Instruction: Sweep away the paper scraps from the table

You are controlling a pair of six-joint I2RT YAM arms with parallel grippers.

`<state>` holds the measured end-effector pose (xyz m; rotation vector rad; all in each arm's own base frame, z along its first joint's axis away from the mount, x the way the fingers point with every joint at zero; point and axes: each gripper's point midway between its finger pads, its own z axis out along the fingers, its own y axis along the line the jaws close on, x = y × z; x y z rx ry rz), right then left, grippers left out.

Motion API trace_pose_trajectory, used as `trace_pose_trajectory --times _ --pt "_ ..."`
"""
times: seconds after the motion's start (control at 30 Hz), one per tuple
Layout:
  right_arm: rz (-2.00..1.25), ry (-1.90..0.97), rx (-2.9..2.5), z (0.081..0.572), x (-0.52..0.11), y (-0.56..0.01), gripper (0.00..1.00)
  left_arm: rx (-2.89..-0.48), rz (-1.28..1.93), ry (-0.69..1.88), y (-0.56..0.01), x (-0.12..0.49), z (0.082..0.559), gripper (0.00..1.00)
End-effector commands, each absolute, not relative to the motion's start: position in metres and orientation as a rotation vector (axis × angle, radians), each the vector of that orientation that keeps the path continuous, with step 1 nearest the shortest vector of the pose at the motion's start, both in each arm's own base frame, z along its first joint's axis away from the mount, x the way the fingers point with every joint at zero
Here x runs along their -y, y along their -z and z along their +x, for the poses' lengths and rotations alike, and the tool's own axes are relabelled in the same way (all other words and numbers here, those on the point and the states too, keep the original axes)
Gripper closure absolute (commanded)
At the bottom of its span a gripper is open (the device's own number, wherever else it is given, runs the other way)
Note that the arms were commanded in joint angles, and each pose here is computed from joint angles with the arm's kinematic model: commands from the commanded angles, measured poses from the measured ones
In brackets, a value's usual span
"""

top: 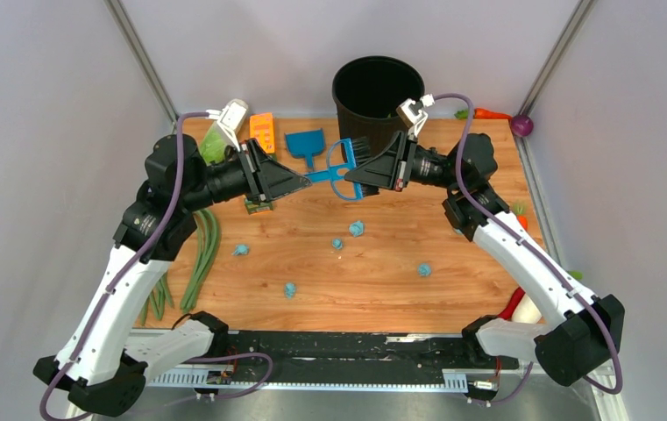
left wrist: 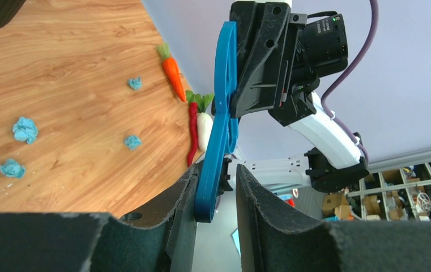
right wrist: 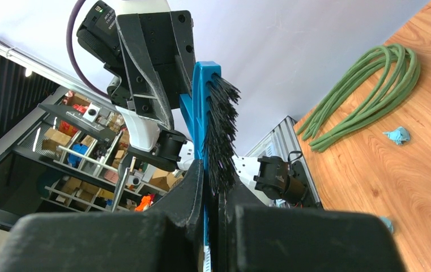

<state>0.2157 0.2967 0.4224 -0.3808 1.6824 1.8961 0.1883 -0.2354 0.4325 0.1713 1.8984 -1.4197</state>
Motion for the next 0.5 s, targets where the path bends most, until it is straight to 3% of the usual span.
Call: trace_pose_trajectory --times 0.0,0.17,0.33,0.37,0.43,0.47 --pt "-0.427 -1.891 -1.652 0.208 -0.293 -0.427 1.00 -1.819 0.221 1.431 -0.453 0.233 0.182 0.63" --pt "-0.421 -1.885 -1.653 0.210 -0.293 -0.426 1.00 -1.833 0.234 1.445 -0.450 0.237 0.183 0.91" --pt "-0.417 -1.879 -1.652 0.214 -0.295 -0.428 0.99 -1.841 0.237 1.447 -0.449 0.238 0.184 1.00" --pt "-0.418 -1.872 -1.668 0.215 -0.296 -0.425 0.79 -1.838 0.236 1.442 -0.450 0.237 0.184 1.00" --pt "-0.412 -1.828 -1.710 0.223 -0.296 -0.420 0.18 -1.845 0.210 1.401 -0.450 0.233 0.187 1.00" --pt "-0.396 -1.793 -1.731 0.230 -0.294 -0.418 0.00 -1.847 0.178 1.346 -0.448 0.228 0.193 1.00"
